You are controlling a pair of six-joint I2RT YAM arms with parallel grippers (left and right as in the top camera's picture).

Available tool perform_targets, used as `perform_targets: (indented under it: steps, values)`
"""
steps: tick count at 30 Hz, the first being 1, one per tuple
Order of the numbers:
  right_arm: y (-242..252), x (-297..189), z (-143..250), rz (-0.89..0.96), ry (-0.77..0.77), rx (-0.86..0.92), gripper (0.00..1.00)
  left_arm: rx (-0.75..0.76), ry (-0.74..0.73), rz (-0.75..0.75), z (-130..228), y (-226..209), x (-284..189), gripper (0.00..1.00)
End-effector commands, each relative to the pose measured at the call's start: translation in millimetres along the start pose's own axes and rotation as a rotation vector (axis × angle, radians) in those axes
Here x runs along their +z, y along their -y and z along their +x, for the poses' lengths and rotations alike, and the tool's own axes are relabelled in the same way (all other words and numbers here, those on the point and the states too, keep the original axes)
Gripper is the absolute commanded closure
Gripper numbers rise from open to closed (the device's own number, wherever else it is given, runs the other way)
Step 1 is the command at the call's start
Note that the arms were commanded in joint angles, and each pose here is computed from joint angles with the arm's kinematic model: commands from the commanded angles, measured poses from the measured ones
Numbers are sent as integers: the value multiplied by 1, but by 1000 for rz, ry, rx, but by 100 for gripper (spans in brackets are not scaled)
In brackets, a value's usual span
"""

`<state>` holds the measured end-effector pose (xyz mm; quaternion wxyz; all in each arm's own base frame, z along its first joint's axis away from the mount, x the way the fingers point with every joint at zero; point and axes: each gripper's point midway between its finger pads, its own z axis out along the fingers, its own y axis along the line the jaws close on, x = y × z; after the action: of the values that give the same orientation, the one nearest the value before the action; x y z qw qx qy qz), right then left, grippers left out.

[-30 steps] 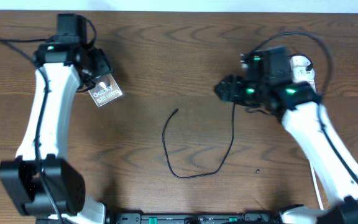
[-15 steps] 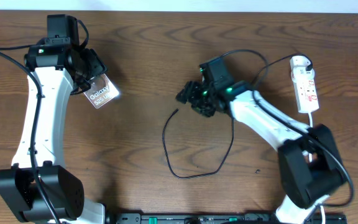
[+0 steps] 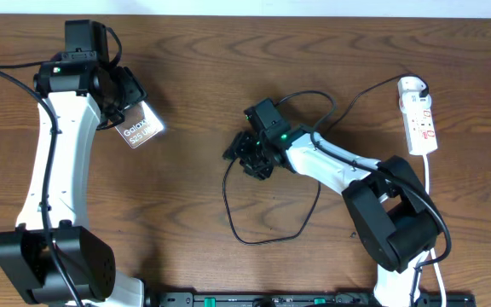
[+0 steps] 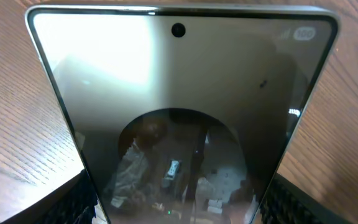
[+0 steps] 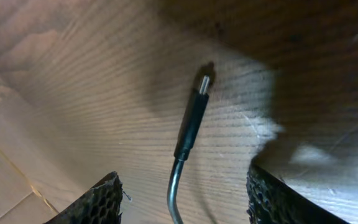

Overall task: Plug charger to phone and switch on socket
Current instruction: 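Tilt the phone's bottom edge toward the right gripper holding the connector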

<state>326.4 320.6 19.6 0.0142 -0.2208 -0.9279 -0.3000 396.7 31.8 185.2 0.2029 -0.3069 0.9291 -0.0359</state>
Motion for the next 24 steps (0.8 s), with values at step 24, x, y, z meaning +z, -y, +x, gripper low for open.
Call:
perform_targets:
  steps: [24]
  values:
    - [-37, -162, -60, -190, 259, -311, 22, -249, -346, 404, 45, 65, -35, 50]
